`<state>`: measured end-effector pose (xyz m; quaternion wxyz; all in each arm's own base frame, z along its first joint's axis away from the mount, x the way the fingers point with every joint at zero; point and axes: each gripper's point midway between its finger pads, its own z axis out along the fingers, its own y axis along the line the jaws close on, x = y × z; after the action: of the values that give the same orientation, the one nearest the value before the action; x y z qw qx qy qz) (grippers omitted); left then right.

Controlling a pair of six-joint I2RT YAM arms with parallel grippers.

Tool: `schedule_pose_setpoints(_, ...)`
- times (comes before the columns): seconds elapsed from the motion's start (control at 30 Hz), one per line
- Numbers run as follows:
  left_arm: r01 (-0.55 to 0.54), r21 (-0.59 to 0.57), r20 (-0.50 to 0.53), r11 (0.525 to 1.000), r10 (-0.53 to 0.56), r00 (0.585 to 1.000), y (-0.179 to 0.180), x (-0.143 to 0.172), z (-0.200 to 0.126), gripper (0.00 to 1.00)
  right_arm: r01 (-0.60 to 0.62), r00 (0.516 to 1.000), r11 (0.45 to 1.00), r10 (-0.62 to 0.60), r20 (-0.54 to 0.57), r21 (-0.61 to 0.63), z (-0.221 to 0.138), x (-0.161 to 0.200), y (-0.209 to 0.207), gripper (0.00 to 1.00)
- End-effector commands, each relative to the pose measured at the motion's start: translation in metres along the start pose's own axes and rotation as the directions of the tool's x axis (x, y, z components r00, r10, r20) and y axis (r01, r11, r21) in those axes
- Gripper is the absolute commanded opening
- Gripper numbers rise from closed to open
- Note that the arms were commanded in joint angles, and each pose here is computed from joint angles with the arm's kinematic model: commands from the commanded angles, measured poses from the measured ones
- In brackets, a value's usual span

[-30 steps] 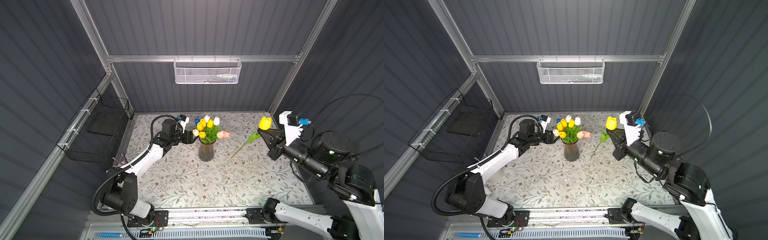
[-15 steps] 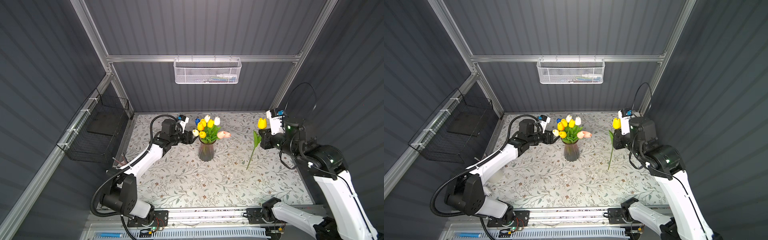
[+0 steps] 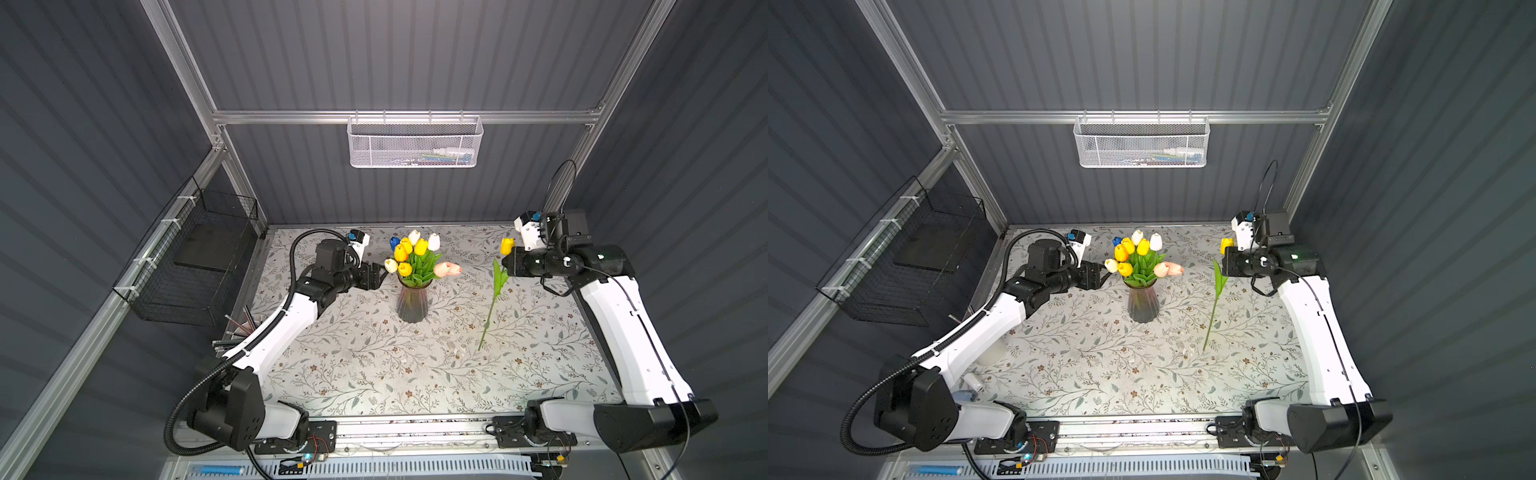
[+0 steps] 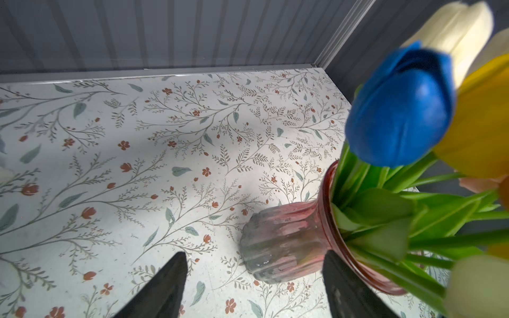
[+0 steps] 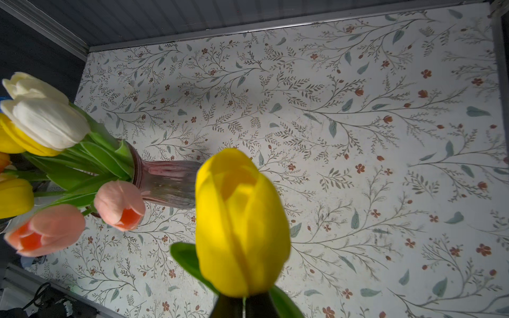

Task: Pick out yellow flowers from the vase
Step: Place the flower at the center of the board.

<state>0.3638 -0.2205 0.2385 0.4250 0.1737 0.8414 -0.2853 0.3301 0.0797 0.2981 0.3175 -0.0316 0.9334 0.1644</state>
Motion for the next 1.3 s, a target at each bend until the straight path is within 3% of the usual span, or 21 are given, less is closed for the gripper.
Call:
schedule_pose_setpoints(0.0, -0.028, -0.095, -0.009, 0.995, 0.027, 1.000, 0.013, 0.008, -0.011, 0.81, 0.002, 0.999, 0.995, -0.006, -0.037, -0.098, 0.009, -0.004, 0.007, 0.00)
schedule_pose_setpoints(0.37, -0.045, -0.179, -0.012, 0.983, 0.044, 0.999, 0.024, 0.018, -0.030, 0.84, -0.080, 0.973, 0.988, 0.049, -0.224, -0.132, 0.072, -0.007, -0.033, 0.02)
schedule_pose_setpoints(1.0, -0.052, -0.224, -0.007, 0.973, 0.052, 0.999, 0.026, 0.029, -0.054, 0.86, -0.133, 0.935, 0.988, 0.099, -0.340, -0.076, 0.172, -0.026, -0.085, 0.03)
schedule_pose_setpoints(1.27, -0.046, -0.224, -0.013, 0.974, 0.044, 0.999, 0.027, 0.033, -0.054, 0.86, -0.110, 0.940, 0.993, 0.093, -0.328, -0.033, 0.210, -0.029, -0.106, 0.07)
